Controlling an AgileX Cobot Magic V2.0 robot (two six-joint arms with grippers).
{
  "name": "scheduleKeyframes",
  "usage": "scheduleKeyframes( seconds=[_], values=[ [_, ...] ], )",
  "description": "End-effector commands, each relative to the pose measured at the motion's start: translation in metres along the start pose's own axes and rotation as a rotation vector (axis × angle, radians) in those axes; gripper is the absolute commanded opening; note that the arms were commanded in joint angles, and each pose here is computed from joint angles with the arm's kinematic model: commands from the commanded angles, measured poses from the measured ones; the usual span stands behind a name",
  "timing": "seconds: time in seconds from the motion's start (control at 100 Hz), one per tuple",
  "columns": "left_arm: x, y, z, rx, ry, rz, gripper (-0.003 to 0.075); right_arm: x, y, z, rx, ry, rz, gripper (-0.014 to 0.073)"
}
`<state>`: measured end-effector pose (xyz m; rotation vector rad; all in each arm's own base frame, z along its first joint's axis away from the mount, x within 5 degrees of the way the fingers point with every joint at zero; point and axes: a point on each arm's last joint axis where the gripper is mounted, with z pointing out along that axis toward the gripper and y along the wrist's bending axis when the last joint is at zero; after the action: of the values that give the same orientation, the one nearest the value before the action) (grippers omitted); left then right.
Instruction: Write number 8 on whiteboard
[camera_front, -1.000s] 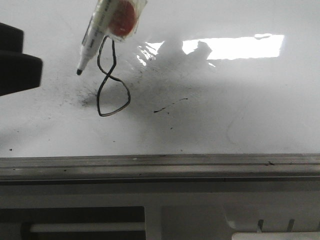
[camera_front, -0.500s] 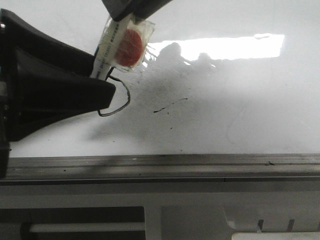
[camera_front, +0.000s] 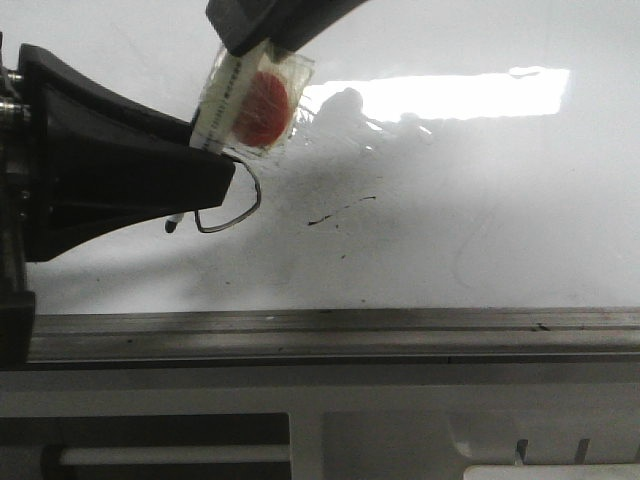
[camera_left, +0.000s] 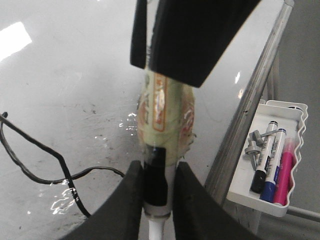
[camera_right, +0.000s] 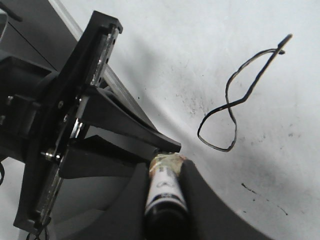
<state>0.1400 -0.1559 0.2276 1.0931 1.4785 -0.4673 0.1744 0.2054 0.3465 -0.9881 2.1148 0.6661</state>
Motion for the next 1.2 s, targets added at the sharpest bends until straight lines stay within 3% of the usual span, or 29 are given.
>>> scheduleKeyframes(
  seconds=[0.0,0.13,0.22,0.32,0.41,0.53,0.67,1.03,1.1,1.19],
  values=[
    [-0.019,0.003,0.0,-0.011,-0.122,0.0,-0.002,-0.01,0.004,-0.011,-0.009,-0.063,-0.003,0.0029],
    [-0.019,0.003,0.0,-0.009,-0.123,-0.026,-0.002,-0.009,0.003,-0.008,-0.011,-0.047,-0.001,0.0306],
    [-0.018,0.004,0.0,-0.011,-0.106,-0.138,-0.002,-0.01,0.003,-0.007,-0.006,-0.054,-0.004,0.0397],
    [-0.013,0.01,-0.006,-0.084,-0.028,-0.351,-0.002,-0.01,0.001,-0.008,0.001,-0.056,-0.006,0.0398],
    [-0.009,0.017,-0.013,-0.157,0.034,-0.463,-0.002,-0.009,0.001,-0.008,-0.001,-0.05,-0.006,0.0398],
    [-0.008,0.027,-0.025,-0.269,0.024,-0.707,-0.002,-0.009,0.001,-0.008,-0.001,-0.05,-0.006,0.0397],
    [-0.001,0.033,-0.029,-0.334,0.053,-0.869,-0.0021,-0.008,0.002,-0.008,-0.004,-0.038,-0.006,0.0397],
    [0.002,0.035,-0.027,-0.354,0.054,-0.894,-0.0013,-0.006,0.003,-0.008,-0.016,-0.008,-0.003,0.0397],
    [0.001,0.036,-0.027,-0.355,0.047,-0.893,0.0053,-0.006,0.003,-0.008,-0.015,-0.01,-0.003,0.0397],
    [0.001,0.036,-0.027,-0.355,0.044,-0.892,0.0226,-0.006,0.002,-0.008,-0.014,-0.016,-0.003,0.0397]
  ],
)
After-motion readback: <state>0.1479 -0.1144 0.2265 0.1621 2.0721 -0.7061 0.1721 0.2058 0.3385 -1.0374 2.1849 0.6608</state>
